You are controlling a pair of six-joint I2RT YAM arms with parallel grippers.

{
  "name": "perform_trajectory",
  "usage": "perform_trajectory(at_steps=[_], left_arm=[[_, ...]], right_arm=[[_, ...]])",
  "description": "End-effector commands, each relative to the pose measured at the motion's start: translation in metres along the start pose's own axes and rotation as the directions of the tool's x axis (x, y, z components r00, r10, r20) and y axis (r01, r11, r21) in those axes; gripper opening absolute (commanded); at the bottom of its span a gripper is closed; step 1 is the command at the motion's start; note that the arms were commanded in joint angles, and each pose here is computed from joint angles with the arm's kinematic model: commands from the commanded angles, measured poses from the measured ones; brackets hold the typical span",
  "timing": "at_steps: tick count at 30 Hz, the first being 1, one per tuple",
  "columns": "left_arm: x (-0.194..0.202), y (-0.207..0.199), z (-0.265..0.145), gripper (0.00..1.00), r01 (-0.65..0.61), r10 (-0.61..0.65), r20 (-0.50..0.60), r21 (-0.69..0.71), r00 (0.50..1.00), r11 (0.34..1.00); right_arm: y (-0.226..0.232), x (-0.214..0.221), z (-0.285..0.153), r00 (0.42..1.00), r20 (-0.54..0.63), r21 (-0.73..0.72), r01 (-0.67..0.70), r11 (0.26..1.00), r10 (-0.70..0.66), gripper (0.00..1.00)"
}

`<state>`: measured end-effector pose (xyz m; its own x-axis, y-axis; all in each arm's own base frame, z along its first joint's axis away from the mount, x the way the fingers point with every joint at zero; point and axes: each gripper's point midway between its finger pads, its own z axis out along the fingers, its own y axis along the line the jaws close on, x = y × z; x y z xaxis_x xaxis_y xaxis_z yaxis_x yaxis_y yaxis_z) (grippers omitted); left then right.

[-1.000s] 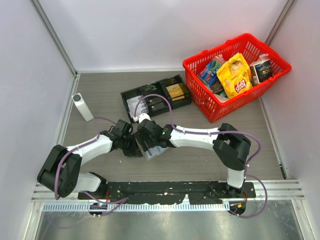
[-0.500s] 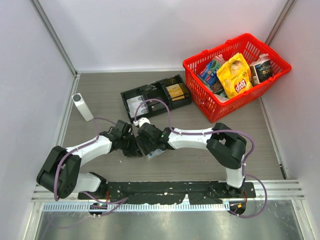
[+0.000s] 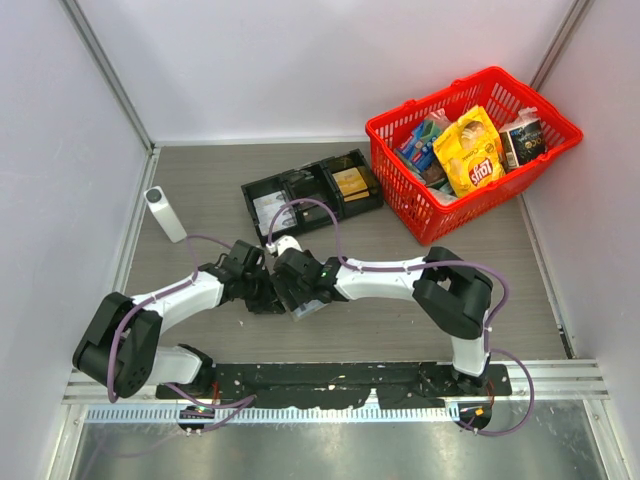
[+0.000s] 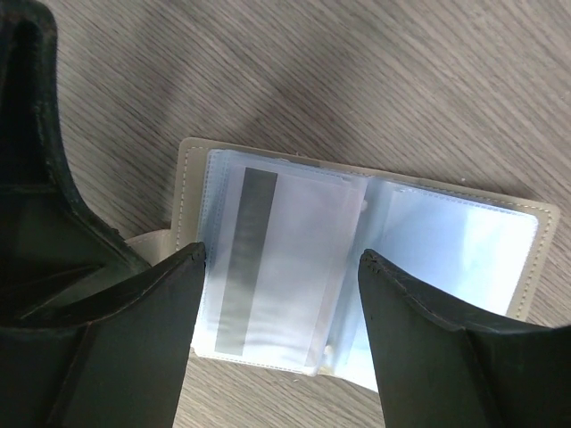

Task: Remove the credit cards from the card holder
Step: Remove the credit card from the card holder.

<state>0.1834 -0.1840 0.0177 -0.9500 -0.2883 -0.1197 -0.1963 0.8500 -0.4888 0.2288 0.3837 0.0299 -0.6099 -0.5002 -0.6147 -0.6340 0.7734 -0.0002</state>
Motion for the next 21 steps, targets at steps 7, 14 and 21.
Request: perform_trajectory(at_steps=[7,14,21], left_arm=[[0.001,0.007,0.0,0.04,-0.014,0.014,-0.004,-0.027,1.0,1.0],[0.0,0.009,0.0,0.04,-0.013,0.013,-0.008,-0.039,1.0,0.999],[0.001,0.014,-0.001,0.04,-0.006,0.005,-0.013,-0.059,1.0,0.998]], right_arm=[[-0.023,-0.037,-0.03,0.995,0.097,0.075,0.005,0.997,-0.012,0.73],[-0.034,-0.039,-0.037,0.995,0.096,0.081,-0.007,0.997,-0.001,0.73],[-0.067,-0.038,-0.046,0.993,0.106,0.14,-0.072,0.988,0.057,0.73]])
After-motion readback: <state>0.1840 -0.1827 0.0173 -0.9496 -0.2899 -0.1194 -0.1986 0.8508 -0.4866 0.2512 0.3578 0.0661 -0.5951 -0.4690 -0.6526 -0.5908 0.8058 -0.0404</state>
